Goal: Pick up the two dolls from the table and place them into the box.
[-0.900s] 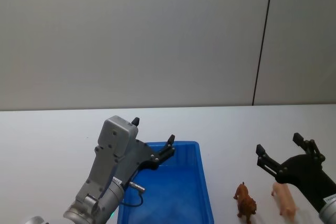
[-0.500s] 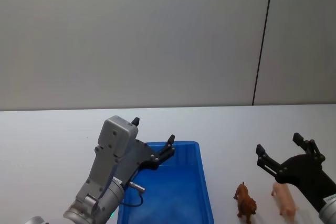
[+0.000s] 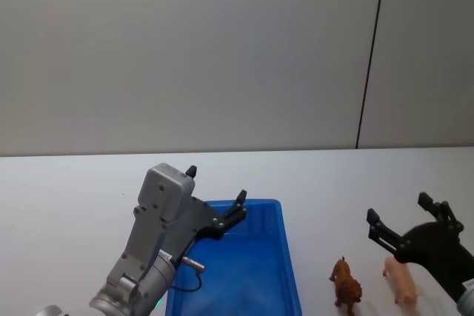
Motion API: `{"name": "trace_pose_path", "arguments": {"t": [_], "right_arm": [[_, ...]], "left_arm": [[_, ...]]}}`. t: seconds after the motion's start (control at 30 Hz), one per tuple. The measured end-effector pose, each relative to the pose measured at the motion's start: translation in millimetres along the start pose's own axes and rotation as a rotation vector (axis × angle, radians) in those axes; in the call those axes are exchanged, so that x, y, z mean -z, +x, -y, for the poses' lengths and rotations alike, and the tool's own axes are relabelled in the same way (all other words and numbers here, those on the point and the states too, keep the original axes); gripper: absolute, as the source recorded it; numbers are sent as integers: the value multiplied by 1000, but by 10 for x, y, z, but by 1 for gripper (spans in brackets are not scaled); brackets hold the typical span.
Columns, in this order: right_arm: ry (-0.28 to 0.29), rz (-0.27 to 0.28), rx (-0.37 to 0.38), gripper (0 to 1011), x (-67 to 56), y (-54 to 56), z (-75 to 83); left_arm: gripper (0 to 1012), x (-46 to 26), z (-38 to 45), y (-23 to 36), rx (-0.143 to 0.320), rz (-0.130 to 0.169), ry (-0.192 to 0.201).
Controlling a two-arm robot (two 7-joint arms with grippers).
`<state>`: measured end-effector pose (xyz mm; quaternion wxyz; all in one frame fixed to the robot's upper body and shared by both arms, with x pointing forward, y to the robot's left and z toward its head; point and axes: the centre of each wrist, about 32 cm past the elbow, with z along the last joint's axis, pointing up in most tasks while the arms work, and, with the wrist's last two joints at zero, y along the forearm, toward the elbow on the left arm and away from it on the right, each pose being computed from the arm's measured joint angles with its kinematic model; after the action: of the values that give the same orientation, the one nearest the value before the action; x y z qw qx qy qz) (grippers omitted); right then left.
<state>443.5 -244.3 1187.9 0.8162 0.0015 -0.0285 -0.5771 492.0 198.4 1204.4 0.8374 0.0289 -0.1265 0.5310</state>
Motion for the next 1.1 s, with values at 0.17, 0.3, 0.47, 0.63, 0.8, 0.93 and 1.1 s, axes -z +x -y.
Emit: {"name": "trace_pose_path", "arguments": {"t": [0.17,0.3,0.47,0.63,0.8,0.93,1.1], "right_arm": [[-45,0,-3,1001,27,87,38],[-84,-1,-4,1001,54,162,74],[-146,-7,-7,1001,102,258,122],[-195,-15,-12,1001,159,330,157],[-238,-26,-17,1001,232,382,176],[-274,-42,-23,1001,302,415,177],[-306,-61,-29,1001,370,422,153]], "left_arm": [[1000,0,0,0,0,0,0],[1000,0,0,0,0,0,0],[1000,0,0,0,0,0,0],[1001,0,0,0,0,0,0],[1000,0,0,0,0,0,0],[1000,0,0,0,0,0,0],[1000,0,0,0,0,0,0]]}}
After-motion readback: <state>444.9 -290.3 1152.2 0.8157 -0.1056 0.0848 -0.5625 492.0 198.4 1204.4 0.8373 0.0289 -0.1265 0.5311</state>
